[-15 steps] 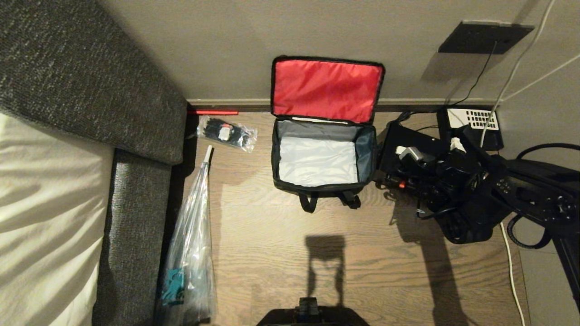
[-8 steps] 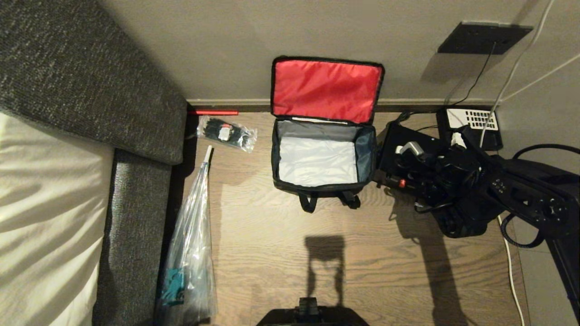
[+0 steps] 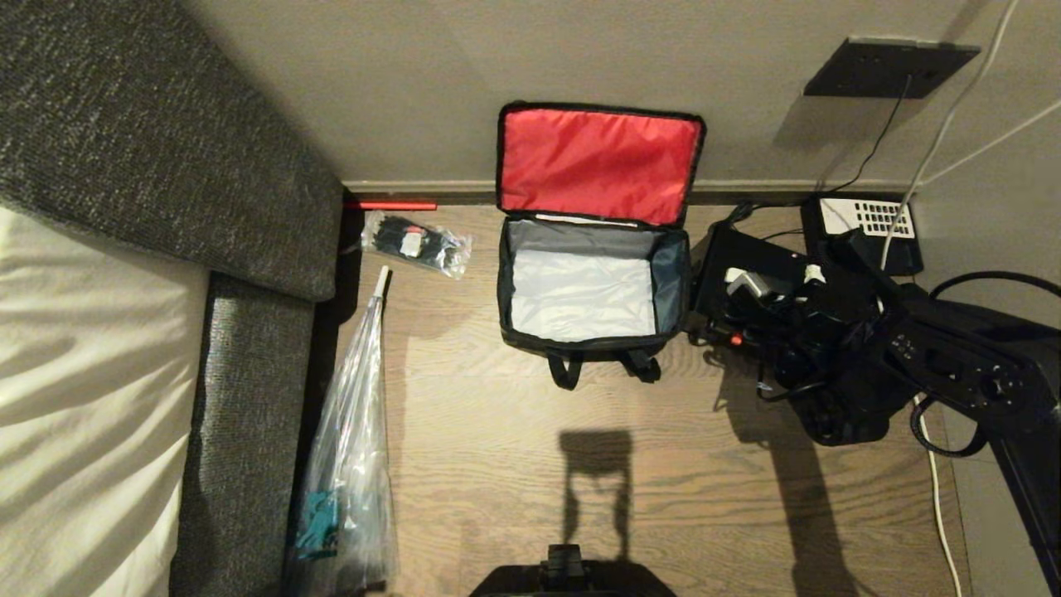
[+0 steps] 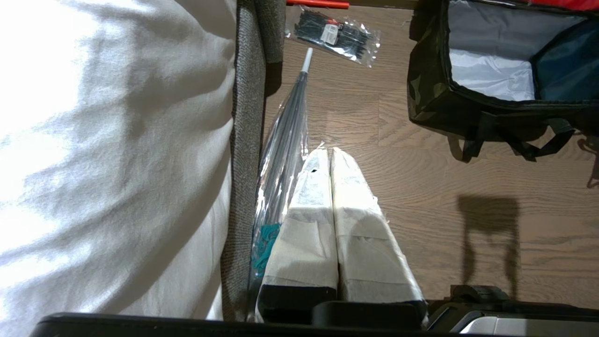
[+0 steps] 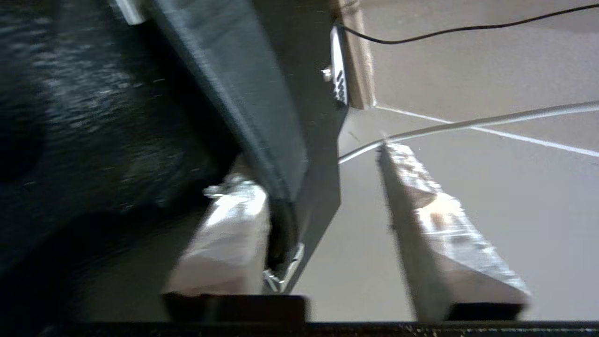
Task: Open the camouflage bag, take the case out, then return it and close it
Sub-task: Grip the handle again, then place the black box back
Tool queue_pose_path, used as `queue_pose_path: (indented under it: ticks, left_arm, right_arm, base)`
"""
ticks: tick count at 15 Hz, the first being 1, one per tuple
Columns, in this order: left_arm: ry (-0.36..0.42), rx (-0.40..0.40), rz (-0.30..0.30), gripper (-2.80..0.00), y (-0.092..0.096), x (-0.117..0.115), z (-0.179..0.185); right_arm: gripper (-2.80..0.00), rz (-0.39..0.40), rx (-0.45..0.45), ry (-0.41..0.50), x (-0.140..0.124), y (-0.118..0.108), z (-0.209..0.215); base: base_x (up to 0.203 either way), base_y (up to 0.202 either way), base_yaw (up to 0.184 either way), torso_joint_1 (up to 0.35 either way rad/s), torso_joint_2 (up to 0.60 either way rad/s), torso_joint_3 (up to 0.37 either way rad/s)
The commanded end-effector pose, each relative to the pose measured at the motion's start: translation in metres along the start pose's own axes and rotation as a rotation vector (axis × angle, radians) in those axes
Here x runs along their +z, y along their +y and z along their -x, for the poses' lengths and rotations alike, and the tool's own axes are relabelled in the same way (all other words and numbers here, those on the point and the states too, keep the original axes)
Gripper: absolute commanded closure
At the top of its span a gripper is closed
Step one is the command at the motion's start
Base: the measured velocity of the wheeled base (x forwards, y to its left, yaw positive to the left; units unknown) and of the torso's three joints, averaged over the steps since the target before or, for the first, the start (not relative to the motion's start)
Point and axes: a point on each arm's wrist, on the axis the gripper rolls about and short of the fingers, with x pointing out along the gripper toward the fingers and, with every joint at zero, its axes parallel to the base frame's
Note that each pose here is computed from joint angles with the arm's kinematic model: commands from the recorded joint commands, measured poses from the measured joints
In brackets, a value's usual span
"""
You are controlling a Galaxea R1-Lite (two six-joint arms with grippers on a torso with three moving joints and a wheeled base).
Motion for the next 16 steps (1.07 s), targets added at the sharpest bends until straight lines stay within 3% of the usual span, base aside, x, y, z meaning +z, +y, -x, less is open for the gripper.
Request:
queue_pose_path:
  ticks: [1,5,9,12,16]
  left_arm:
    - [0.04,0.001,0.001,0.0,0.0,-0.011,-0.002]
    - [0.04,0.001,0.001,0.0,0.0,-0.011,-0.002]
    - [0.04,0.001,0.001,0.0,0.0,-0.011,-0.002]
    - [0.04,0.001,0.001,0.0,0.0,-0.011,-0.002]
    - [0.04,0.001,0.001,0.0,0.0,-0.011,-0.002]
  right_arm:
    - [0.0,0.012,0.004,0.008,-0.002,0.005,0.001]
    - [0.0,-0.012,-0.019,-0.005,0.005,-0.009,0.002]
    - [0.0,-0.042,-0.087,-0.04,0.021,-0.063,0.009]
    - [0.0,-0.023,-0.149,-0.074,0.035,-0.106,0.022]
    - [0.0,-0.006,-0.176,-0.112,0.047,-0.132,0.04]
  base:
    - [0.0,0.0,0.0,0.0,0.0,0.0]
    - [0.0,0.0,0.0,0.0,0.0,0.0]
    - [0.0,0.0,0.0,0.0,0.0,0.0]
    - [0.0,0.0,0.0,0.0,0.0,0.0]
    - [0.0,0.0,0.0,0.0,0.0,0.0]
